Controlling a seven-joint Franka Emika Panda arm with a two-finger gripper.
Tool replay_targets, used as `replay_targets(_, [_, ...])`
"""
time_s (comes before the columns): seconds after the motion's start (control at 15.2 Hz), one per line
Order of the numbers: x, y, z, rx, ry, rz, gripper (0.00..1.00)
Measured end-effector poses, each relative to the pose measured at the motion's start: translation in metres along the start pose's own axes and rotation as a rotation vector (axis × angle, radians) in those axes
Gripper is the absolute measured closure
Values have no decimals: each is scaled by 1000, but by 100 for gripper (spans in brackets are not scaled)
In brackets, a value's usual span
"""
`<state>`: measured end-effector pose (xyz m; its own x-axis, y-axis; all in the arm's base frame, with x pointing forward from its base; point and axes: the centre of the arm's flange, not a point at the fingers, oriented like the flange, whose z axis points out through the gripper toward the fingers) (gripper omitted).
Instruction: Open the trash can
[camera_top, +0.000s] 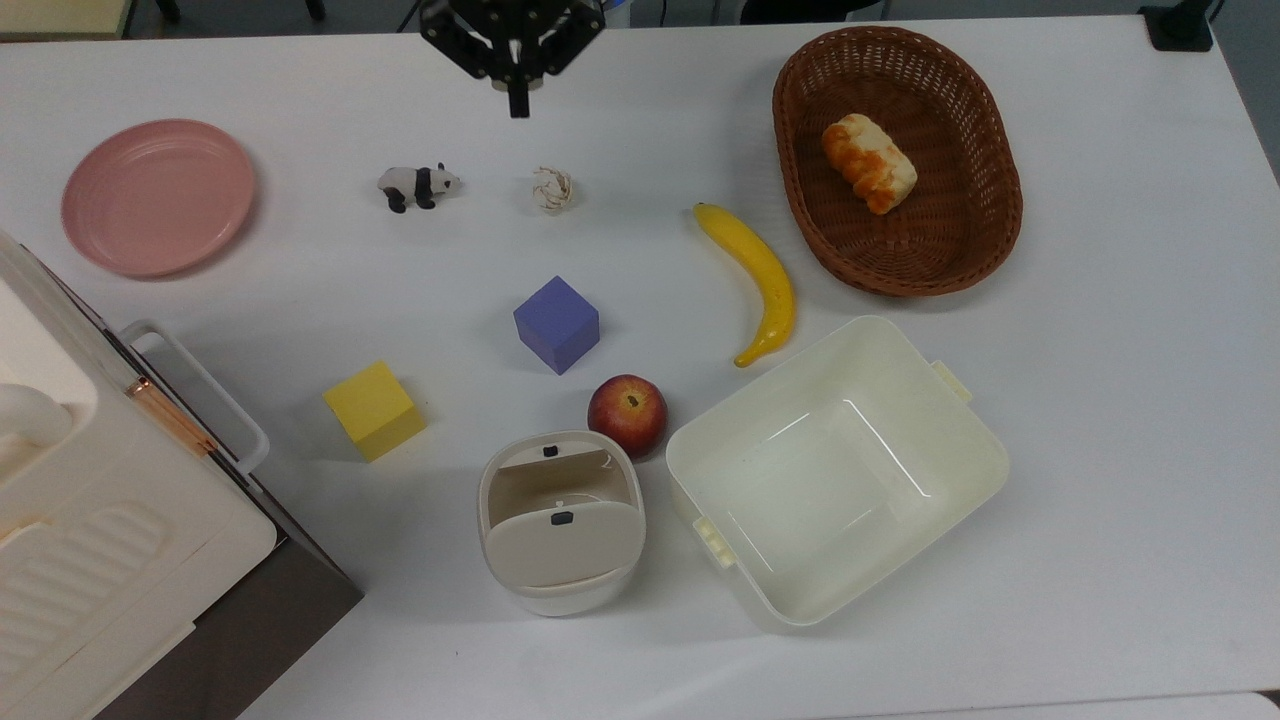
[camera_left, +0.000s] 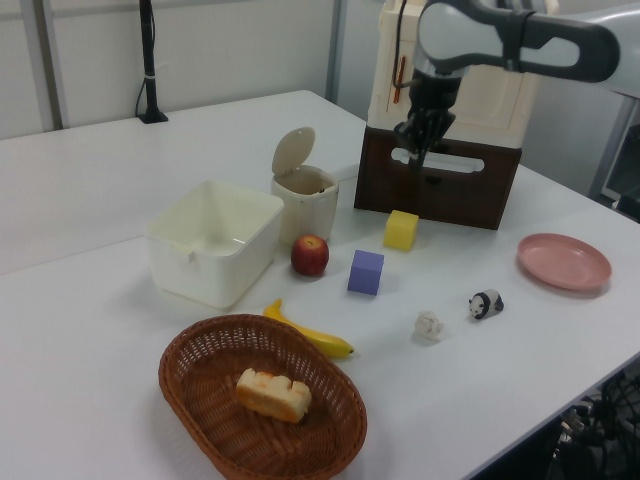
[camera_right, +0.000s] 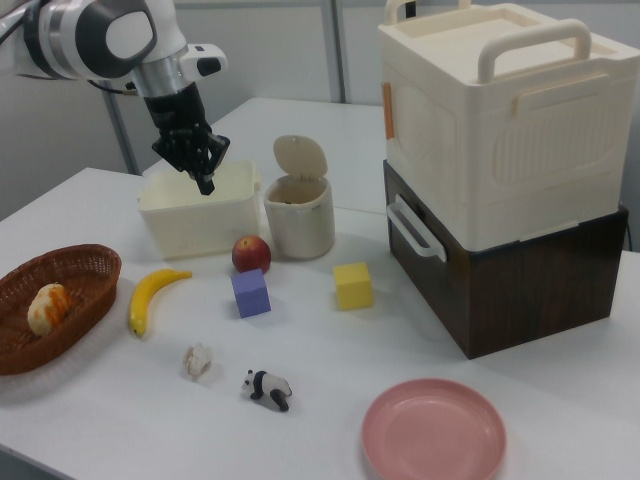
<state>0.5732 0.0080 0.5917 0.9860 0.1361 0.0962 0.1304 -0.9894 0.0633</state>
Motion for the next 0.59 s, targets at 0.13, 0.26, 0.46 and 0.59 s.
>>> replay_targets(0.13, [-4, 9, -2, 5, 3, 14, 81])
replay_targets(0.26, [-7, 11, 1, 9, -26, 18, 59])
replay_targets(0.46, [-14, 10, 6, 16, -86, 18, 24])
replay_targets(0.59, [-19, 18, 4, 17, -101, 34, 4])
